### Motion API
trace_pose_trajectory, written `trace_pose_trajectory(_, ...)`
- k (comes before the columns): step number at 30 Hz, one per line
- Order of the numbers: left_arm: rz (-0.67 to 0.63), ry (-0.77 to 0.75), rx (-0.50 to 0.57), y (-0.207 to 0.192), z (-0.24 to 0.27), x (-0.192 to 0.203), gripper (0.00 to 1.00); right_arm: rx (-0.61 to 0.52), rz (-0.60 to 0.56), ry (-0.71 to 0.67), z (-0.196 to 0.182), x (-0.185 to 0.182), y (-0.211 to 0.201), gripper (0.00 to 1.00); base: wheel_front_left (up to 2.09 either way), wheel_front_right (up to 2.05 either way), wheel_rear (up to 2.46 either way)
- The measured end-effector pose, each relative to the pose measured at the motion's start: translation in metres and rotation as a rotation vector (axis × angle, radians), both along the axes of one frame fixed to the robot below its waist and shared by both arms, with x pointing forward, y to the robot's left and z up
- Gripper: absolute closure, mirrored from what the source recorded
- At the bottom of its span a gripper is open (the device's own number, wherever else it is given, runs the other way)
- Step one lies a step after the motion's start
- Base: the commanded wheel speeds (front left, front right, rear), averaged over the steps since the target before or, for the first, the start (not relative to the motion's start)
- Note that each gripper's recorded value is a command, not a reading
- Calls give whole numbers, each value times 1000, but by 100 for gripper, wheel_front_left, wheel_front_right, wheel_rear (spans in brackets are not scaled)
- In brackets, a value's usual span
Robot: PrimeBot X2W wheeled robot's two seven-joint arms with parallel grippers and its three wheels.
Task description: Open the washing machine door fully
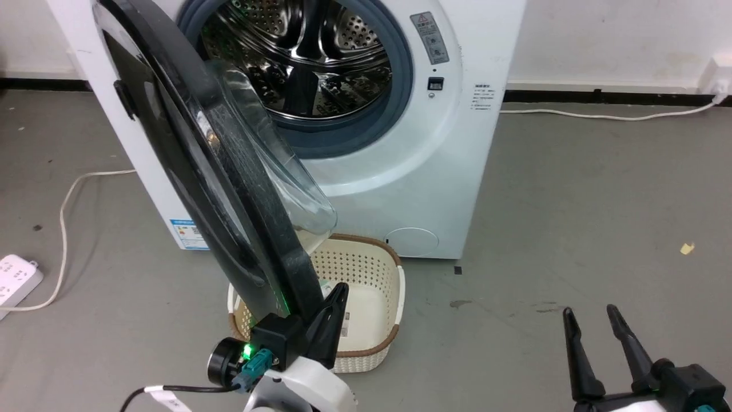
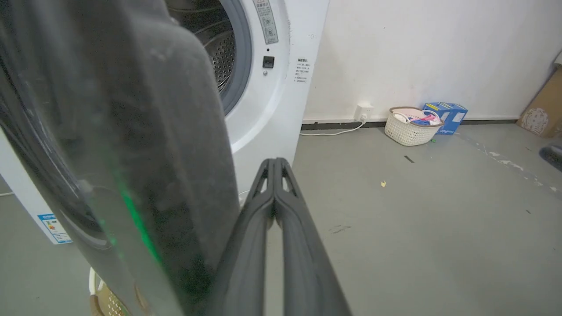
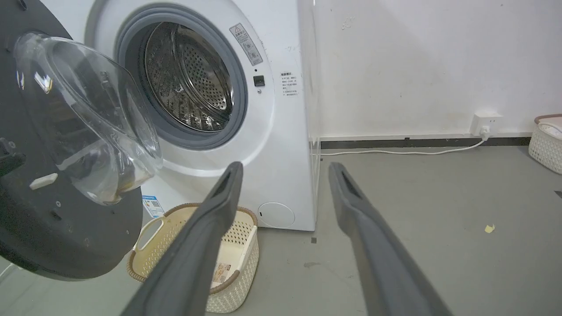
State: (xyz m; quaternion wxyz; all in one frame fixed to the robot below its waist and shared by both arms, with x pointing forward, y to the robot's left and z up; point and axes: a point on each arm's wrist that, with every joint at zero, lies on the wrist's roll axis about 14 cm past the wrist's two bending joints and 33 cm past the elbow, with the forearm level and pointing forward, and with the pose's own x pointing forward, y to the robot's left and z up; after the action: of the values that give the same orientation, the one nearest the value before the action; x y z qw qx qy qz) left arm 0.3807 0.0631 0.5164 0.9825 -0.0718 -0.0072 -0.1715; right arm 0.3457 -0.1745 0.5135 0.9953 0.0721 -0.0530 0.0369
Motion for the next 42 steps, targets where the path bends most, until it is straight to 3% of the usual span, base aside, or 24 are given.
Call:
trace_pose_trajectory(14, 242, -12, -11, 75, -9, -19, 100, 1, 111, -9, 3, 17, 35, 0, 0, 0, 0)
trace_pose_trajectory(27, 581, -36, 61, 203, 5, -57, 100, 6, 325, 17, -5, 34, 106, 0, 0, 0, 0)
trace_pose_trajectory(42, 809, 77, 192, 322, -2, -49, 100, -42, 411, 121, -53, 60, 136, 0, 0, 0, 0)
